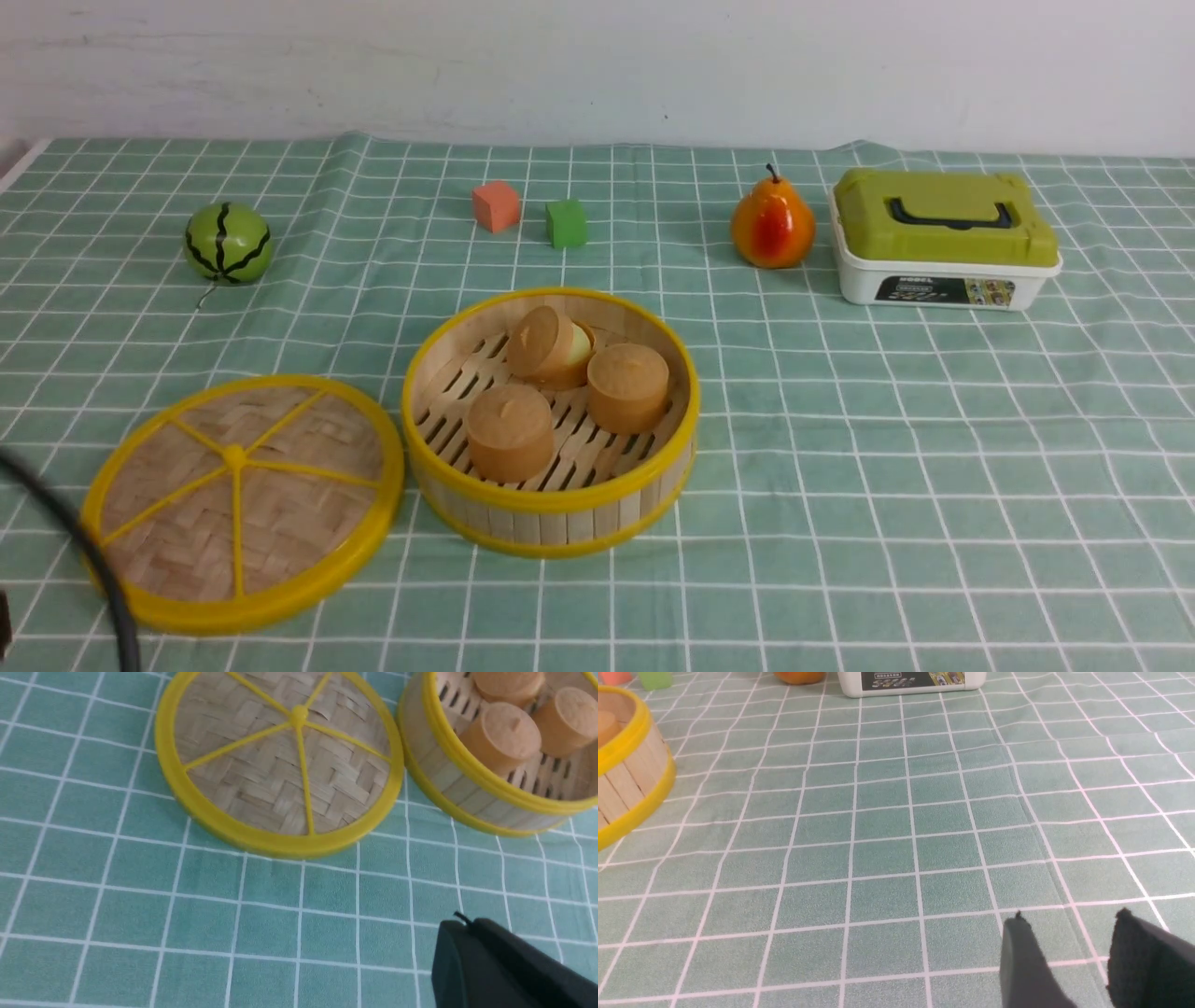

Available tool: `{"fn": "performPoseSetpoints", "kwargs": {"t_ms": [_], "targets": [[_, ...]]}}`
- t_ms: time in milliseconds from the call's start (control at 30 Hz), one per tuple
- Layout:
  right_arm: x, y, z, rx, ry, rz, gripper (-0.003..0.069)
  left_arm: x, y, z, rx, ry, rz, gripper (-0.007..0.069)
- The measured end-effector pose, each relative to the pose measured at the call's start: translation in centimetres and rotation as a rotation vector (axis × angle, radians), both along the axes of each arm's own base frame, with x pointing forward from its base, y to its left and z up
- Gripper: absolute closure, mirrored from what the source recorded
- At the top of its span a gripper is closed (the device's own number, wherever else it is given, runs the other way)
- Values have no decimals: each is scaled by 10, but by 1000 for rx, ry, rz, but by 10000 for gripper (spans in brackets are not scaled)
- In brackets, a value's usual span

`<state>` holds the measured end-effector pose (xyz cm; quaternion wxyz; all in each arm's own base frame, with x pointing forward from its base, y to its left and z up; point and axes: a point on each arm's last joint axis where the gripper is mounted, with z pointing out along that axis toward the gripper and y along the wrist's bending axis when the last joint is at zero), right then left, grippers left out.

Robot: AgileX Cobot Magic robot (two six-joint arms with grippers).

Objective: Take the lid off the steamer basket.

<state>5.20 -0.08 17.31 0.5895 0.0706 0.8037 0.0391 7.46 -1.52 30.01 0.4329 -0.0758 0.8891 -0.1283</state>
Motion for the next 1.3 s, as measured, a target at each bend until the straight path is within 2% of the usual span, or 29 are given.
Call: {"fn": "performPoseSetpoints", "kwargs": {"t_ms": [67, 100, 167, 267, 333, 667, 967, 1067, 1300], "targets": [[0, 0, 0, 0, 0, 0, 418, -24, 1, -20, -19, -96, -36, 638], [0, 0, 0, 0, 0, 0, 418, -27, 1, -19, -19, -111, -38, 638], [0, 0, 0, 0, 0, 0, 418, -45, 2, -29, -71, -281, -51, 638], [0, 0, 0, 0, 0, 0, 418, -52, 4, -28, -113, -462, -41, 638], [0, 0, 0, 0, 0, 0, 418, -51, 4, -26, -126, -500, -36, 638], [0, 0, 0, 0, -1, 0, 418, -30, 0, -32, -119, -352, -27, 638], [0, 0, 0, 0, -1, 0, 418, -25, 2, -35, -72, -333, -22, 637], [0, 0, 0, 0, -1, 0, 418, -22, 3, -42, -46, -335, -17, 638], [0, 0, 0, 0, -1, 0, 418, -25, 5, -86, -6, -373, -9, 636]]}}
